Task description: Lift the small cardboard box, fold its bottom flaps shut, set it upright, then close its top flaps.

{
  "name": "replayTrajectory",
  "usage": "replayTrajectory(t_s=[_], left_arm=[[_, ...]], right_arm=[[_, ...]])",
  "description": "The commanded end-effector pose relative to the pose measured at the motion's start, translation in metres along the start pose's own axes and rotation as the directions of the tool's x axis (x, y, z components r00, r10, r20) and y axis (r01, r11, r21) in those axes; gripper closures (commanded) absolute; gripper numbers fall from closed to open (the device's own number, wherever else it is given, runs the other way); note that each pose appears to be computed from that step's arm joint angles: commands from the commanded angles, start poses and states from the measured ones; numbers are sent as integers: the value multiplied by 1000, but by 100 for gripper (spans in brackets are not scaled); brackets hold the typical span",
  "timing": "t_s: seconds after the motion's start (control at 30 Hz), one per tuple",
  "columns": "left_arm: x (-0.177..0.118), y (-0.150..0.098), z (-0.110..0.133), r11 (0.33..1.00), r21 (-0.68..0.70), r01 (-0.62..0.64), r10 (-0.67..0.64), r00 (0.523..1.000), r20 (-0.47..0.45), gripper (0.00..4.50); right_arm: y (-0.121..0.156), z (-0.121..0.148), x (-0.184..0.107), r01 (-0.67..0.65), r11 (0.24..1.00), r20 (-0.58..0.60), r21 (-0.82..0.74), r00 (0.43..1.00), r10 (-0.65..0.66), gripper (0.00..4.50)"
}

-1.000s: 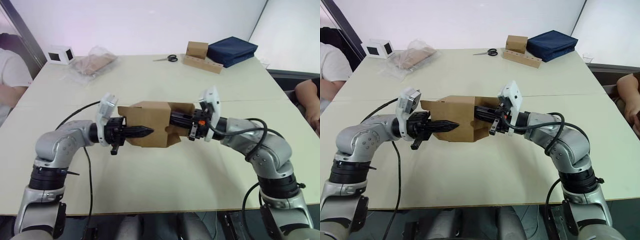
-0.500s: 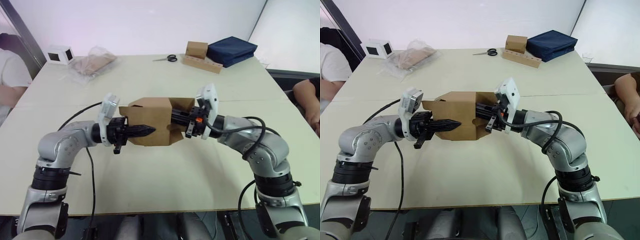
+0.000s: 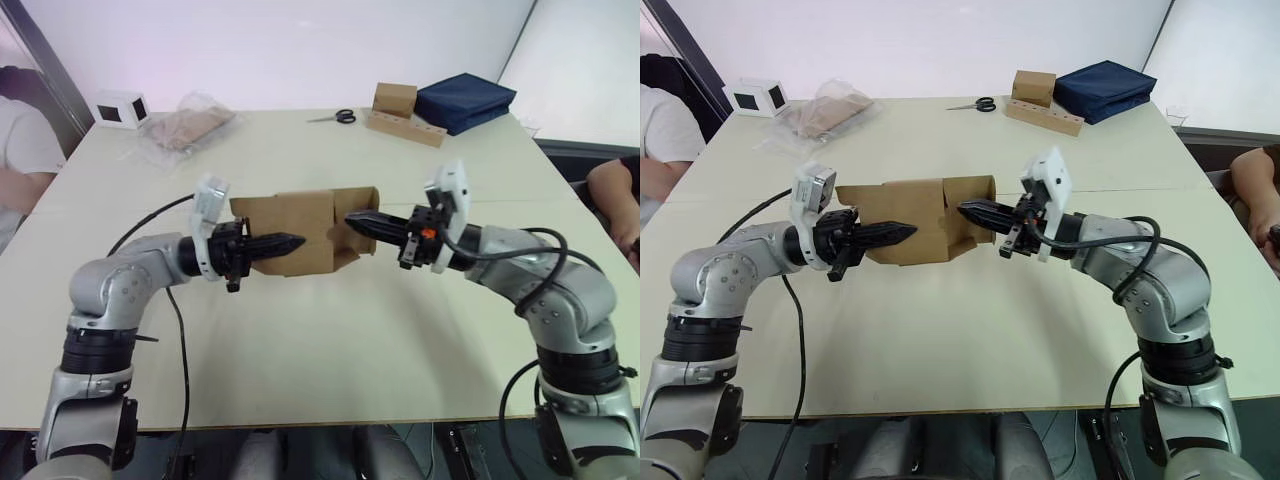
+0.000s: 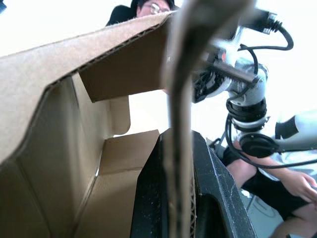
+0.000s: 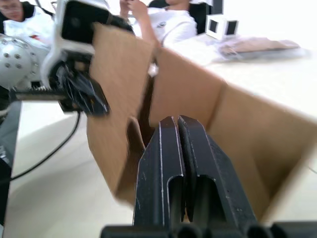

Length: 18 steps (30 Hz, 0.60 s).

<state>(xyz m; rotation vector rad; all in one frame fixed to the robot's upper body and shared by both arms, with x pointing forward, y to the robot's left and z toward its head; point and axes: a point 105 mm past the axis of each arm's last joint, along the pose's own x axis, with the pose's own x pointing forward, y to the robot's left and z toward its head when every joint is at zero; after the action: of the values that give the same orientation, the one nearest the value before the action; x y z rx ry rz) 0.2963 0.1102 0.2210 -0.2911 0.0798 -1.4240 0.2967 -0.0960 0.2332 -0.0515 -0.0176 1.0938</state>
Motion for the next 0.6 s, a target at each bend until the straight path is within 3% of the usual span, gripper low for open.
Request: replayTrajectory(t_s=[0.03, 0.3, 0.6], left_arm=[[-3, -4, 17, 1000, 31, 6, -8, 999, 48, 450], [-4, -4, 22, 1000, 17, 7, -8, 998, 63, 450], [0, -14, 17, 997, -29, 74, -73, 996, 46, 450]], right_arm=[[4, 9, -21, 17, 999, 4, -34, 1000, -17, 444], [16, -20, -43, 52, 997, -63, 55, 997, -49, 444], [20, -30, -20, 63, 995, -8, 78, 998, -62, 444]])
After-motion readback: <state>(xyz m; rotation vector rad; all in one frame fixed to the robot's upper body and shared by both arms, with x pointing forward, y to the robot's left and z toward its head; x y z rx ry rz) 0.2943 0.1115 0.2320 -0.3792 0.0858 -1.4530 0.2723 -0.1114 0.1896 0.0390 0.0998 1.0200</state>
